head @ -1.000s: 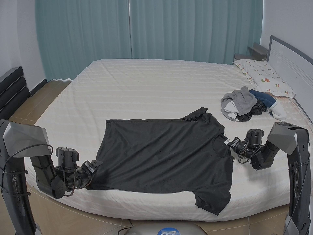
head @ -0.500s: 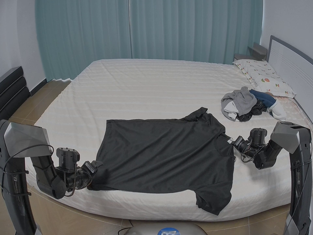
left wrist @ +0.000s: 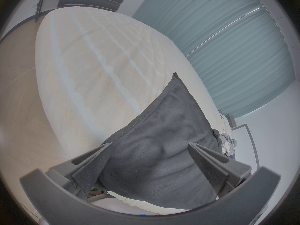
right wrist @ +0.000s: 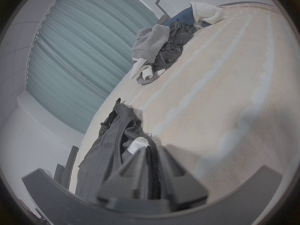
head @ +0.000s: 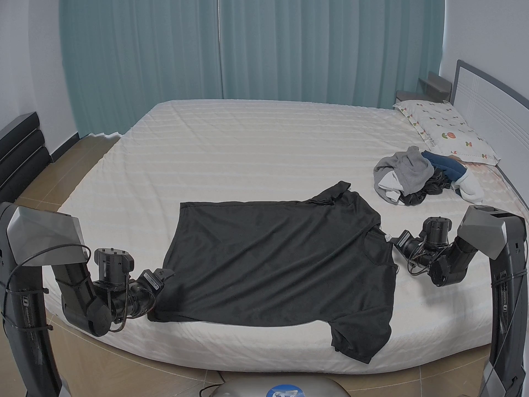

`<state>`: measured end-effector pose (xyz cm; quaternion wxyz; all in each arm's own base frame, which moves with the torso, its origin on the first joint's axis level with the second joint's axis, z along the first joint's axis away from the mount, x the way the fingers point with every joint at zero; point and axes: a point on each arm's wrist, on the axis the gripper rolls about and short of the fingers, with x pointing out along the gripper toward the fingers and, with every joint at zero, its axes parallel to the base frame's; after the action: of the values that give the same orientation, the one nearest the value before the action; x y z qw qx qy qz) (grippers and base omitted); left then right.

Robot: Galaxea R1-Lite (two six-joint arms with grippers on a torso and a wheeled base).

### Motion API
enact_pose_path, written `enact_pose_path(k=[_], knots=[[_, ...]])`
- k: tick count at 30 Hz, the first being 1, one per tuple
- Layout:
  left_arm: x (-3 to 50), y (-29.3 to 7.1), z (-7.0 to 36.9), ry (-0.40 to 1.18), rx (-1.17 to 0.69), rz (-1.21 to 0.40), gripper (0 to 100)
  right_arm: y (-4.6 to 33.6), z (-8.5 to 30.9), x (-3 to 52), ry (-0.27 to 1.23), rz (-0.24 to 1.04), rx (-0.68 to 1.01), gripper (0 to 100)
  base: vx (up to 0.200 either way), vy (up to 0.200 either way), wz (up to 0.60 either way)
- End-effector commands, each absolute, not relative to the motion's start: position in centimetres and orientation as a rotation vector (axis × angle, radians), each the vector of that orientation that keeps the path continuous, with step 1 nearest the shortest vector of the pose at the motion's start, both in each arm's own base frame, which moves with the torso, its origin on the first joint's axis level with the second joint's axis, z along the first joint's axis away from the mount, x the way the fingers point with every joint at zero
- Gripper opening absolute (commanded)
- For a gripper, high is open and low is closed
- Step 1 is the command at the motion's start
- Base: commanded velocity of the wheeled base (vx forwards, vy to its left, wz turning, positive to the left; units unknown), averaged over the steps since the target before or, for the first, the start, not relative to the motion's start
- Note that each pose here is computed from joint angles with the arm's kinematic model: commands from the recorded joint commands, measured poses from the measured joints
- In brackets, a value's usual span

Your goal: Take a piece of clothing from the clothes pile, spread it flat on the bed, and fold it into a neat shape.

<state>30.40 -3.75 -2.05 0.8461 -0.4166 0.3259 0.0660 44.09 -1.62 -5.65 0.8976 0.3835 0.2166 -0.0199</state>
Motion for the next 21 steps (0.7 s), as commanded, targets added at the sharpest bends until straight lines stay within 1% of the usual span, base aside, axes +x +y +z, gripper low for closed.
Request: enact_pose_path(k=[1,6,7,10,11,13,14,17,21], knots=[[30.3,-3.7,-2.1,0.687,-0.88,0.14,100,-1.4,-5.6,43.8,0.456,-0.039,0.795,100,0.0,0.0,0.0],[30.3,-3.7,-2.1,0.687,-0.88,0.14,100,-1.3,-4.8,43.5,0.436,-0.036,0.8,100,0.0,0.0,0.0],[30.3,-3.8,-2.2,0.689,-0.879,0.14,100,-1.3,-3.5,43.0,0.415,-0.028,0.797,100,0.0,0.0,0.0],[30.3,-3.7,-2.2,0.691,-0.877,0.142,100,-1.3,-1.9,42.5,0.386,-0.017,0.798,100,0.0,0.0,0.0],[30.3,-3.7,-2.3,0.693,-0.876,0.143,100,-1.4,-0.6,42.0,0.374,-0.013,0.796,100,0.0,0.0,0.0],[30.3,-3.7,-2.3,0.692,-0.877,0.141,100,-1.3,0.1,41.7,0.367,-0.008,0.793,100,0.0,0.0,0.0],[30.3,-3.7,-2.3,0.691,-0.879,0.139,100,-1.1,0.9,41.2,0.368,-0.005,0.789,100,0.0,0.0,0.0],[30.3,-3.7,-2.3,0.692,-0.878,0.141,100,-0.9,1.8,40.2,0.376,-0.002,0.785,100,0.0,0.0,0.0],[30.2,-3.7,-2.3,0.693,-0.88,0.14,100,-0.8,2.9,37.3,0.432,-0.009,0.761,100,0.0,0.0,0.0]])
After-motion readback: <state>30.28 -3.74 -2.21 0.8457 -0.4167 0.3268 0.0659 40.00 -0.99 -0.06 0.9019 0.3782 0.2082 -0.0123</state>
